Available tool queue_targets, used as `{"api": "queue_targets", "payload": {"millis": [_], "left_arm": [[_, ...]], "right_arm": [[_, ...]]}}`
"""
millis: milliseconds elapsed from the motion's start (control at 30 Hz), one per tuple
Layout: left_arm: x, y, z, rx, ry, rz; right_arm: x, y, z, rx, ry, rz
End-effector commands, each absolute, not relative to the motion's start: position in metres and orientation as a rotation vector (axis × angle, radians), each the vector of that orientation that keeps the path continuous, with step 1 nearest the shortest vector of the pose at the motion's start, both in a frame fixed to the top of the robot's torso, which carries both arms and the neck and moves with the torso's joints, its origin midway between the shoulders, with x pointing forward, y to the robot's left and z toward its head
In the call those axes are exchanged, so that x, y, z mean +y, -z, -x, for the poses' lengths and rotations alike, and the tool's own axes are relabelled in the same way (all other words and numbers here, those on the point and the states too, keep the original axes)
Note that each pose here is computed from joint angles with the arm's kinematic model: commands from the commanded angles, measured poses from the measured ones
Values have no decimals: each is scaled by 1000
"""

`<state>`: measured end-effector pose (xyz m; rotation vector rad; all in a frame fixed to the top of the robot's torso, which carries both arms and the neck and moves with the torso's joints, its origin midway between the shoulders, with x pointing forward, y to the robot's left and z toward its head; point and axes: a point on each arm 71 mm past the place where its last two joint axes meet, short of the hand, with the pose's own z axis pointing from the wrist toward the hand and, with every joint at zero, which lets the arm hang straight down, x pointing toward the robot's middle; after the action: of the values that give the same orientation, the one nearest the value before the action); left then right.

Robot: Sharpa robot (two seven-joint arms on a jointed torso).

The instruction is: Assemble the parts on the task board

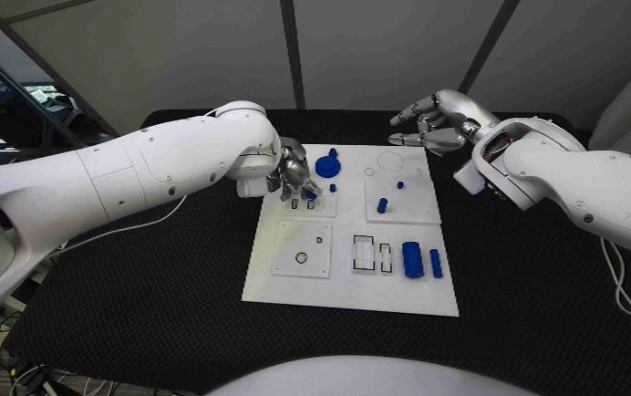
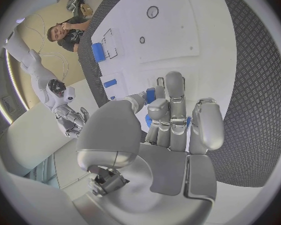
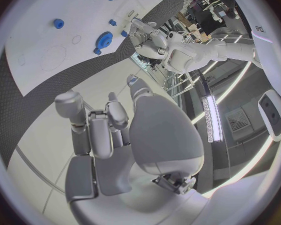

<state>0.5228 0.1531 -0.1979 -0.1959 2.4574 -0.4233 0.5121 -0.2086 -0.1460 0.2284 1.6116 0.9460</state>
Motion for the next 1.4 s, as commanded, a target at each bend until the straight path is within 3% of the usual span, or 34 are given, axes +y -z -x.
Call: {"api": "queue_targets", "payload": {"millis": [33, 267, 700, 1400], "left_arm": [[153, 195, -526, 2399, 408, 228], [151, 194, -524, 2359, 381, 198], [149, 204, -516, 2413, 302, 59], [144, 209, -514, 2422, 292, 31]], "right_arm": [[-208, 145, -512, 1613, -950, -221], [-207, 145, -513, 1614, -951, -220], [-207, 145, -513, 1616, -951, -219], [-207, 146, -513, 1620, -954, -216]]}}
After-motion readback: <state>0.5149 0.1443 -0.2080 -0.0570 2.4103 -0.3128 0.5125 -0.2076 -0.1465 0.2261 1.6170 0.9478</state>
